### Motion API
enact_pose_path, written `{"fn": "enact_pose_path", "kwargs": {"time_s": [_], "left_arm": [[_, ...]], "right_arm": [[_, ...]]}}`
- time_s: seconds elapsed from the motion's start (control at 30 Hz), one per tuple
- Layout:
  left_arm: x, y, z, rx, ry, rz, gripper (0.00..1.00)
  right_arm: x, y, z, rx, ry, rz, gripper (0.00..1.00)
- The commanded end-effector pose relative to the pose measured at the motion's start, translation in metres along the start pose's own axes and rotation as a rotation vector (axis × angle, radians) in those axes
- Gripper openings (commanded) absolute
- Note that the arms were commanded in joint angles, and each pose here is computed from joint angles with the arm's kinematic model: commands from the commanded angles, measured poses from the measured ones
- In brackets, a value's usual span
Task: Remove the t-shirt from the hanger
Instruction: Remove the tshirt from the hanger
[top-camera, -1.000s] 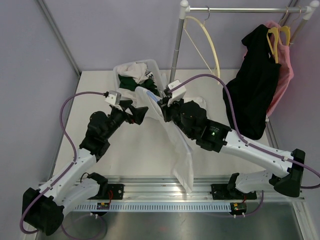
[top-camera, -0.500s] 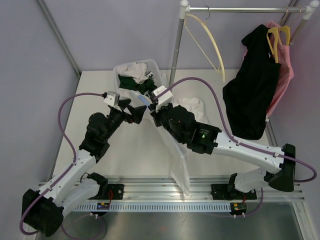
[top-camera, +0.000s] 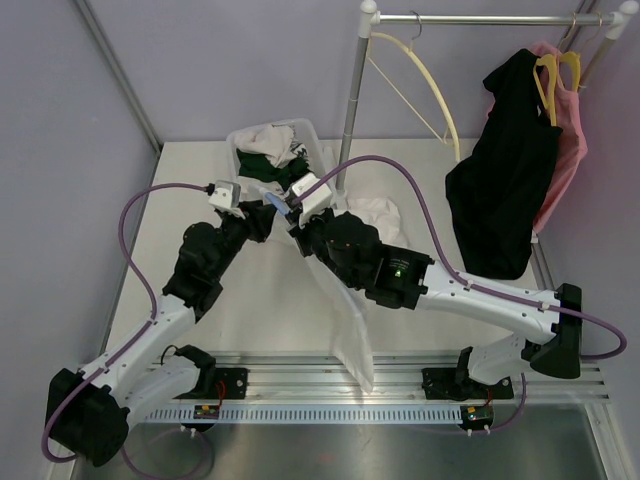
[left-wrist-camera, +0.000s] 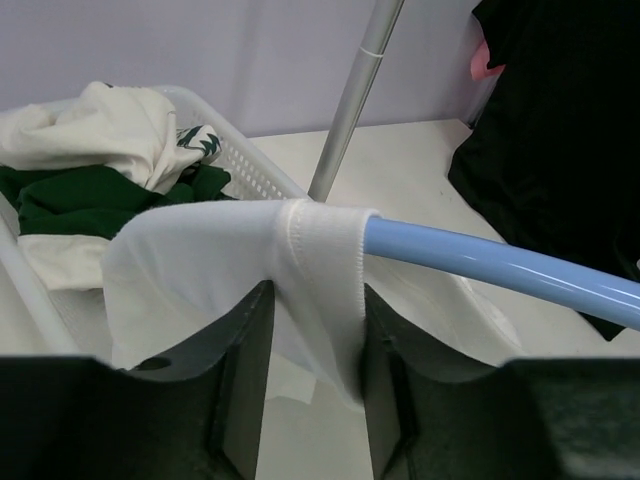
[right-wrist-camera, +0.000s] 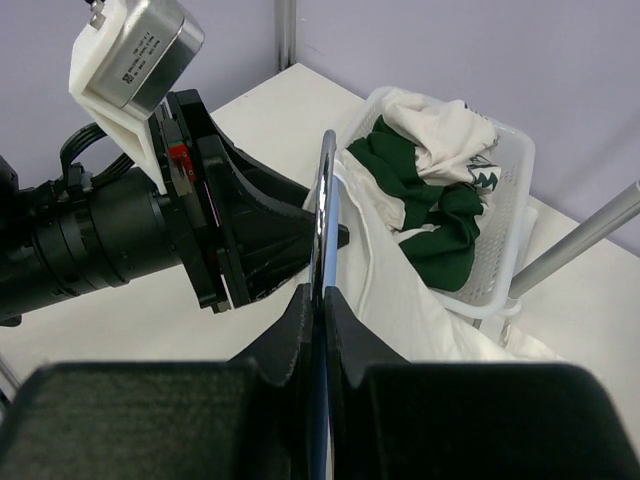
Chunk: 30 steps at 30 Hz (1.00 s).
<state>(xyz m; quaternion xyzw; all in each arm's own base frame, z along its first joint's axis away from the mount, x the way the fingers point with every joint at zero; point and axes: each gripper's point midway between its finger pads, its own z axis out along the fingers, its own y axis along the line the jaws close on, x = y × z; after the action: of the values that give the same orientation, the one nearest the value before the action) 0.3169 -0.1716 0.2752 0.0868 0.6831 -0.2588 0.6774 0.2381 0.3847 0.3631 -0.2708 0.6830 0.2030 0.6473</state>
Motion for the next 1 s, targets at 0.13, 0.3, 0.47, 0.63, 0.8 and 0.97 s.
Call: {"fn": "enact_pose_path", "kwargs": {"time_s": [0.13, 0.3, 0.47, 0.63, 0.8, 0.97], "left_arm": [[-0.029, 0.009, 0.004, -0.073, -0.091, 0.012, 0.23], [-0.029, 0.012, 0.003, -0.091, -0.089, 0.009, 0.19], [-0.03, 0.017, 0.004, -0.122, -0.073, 0.006, 0.11], [-0.029, 0.019, 0.004, -0.134, -0.066, 0.005, 0.07], [-0.028, 0.023, 0.005, -0.155, -0.045, -0.003, 0.04], [-0.027, 0.029, 0.009, -0.171, -0.009, -0.029, 0.01]], "right_arm": [[-0.04, -0.008, -0.007, 0.04, -0.087, 0.02, 0.0], [-0.034, -0.018, -0.006, 0.099, -0.07, -0.034, 0.0], [-0.022, -0.019, -0.004, 0.104, -0.006, -0.093, 0.0], [-0.013, -0.022, -0.003, 0.116, 0.038, -0.13, 0.0], [0.007, -0.023, -0.01, 0.083, 0.109, -0.242, 0.0], [0.032, -0.026, -0.025, 0.012, 0.121, -0.352, 0.0]]}}
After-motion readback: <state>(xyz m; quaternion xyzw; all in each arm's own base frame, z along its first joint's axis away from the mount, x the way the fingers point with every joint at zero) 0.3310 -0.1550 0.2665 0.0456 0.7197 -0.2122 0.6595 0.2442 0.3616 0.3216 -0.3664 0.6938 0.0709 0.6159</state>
